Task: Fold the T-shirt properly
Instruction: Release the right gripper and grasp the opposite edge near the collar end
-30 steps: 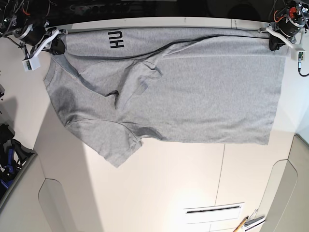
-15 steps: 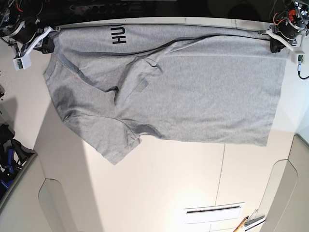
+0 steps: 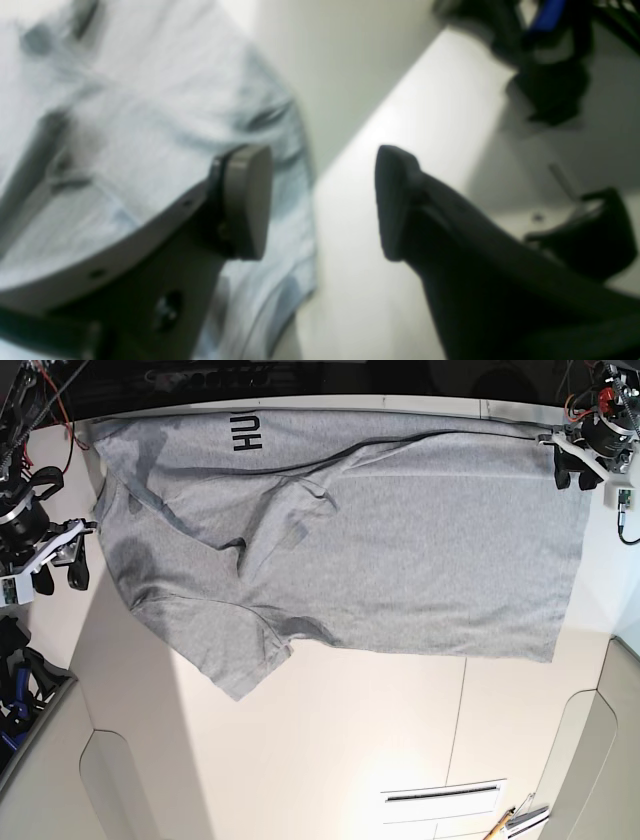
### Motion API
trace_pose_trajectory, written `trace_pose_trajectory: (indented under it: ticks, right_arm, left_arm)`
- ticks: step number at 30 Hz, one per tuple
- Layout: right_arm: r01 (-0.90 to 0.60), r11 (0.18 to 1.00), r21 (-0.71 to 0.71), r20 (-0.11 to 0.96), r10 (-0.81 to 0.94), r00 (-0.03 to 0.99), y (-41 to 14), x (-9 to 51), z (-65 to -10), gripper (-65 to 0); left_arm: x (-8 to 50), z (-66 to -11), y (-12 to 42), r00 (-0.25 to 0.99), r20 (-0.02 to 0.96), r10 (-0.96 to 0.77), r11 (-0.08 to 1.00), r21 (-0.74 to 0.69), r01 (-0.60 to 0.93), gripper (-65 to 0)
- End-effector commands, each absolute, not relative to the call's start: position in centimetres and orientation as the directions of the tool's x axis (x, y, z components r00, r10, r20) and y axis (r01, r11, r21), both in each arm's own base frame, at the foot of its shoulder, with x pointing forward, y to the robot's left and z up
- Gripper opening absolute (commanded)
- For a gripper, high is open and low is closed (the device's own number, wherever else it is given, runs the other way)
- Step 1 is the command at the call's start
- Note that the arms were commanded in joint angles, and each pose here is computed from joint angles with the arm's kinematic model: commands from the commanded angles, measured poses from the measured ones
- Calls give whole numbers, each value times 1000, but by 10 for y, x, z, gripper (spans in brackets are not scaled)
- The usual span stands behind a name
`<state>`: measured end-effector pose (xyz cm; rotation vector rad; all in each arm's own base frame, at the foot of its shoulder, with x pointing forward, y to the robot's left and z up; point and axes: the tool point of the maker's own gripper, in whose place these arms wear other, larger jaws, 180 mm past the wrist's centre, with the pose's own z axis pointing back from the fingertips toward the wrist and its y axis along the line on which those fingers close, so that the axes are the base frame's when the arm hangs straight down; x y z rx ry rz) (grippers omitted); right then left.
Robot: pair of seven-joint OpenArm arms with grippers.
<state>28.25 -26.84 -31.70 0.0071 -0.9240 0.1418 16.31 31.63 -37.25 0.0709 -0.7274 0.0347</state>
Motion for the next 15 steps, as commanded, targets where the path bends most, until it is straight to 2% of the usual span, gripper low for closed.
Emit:
trace_pose_trajectory:
  ticks: [1,8,15]
  right_arm:
    - [-108,993,-56,824,108,556,-276,297,-306,-320]
    - [-55,996,71,760,-18,650,-305,343,-357,-320]
    - [-121,973,196,650,-36,759,-267,369,-405,-320]
  left_arm:
    - [171,-362,318,722,692,-15,997,66,-42,-345]
    - [178,-359,318,709,705,-14,997,64,-44,-345]
    - [178,-359,318,709,705,-13,997,64,-44,-345]
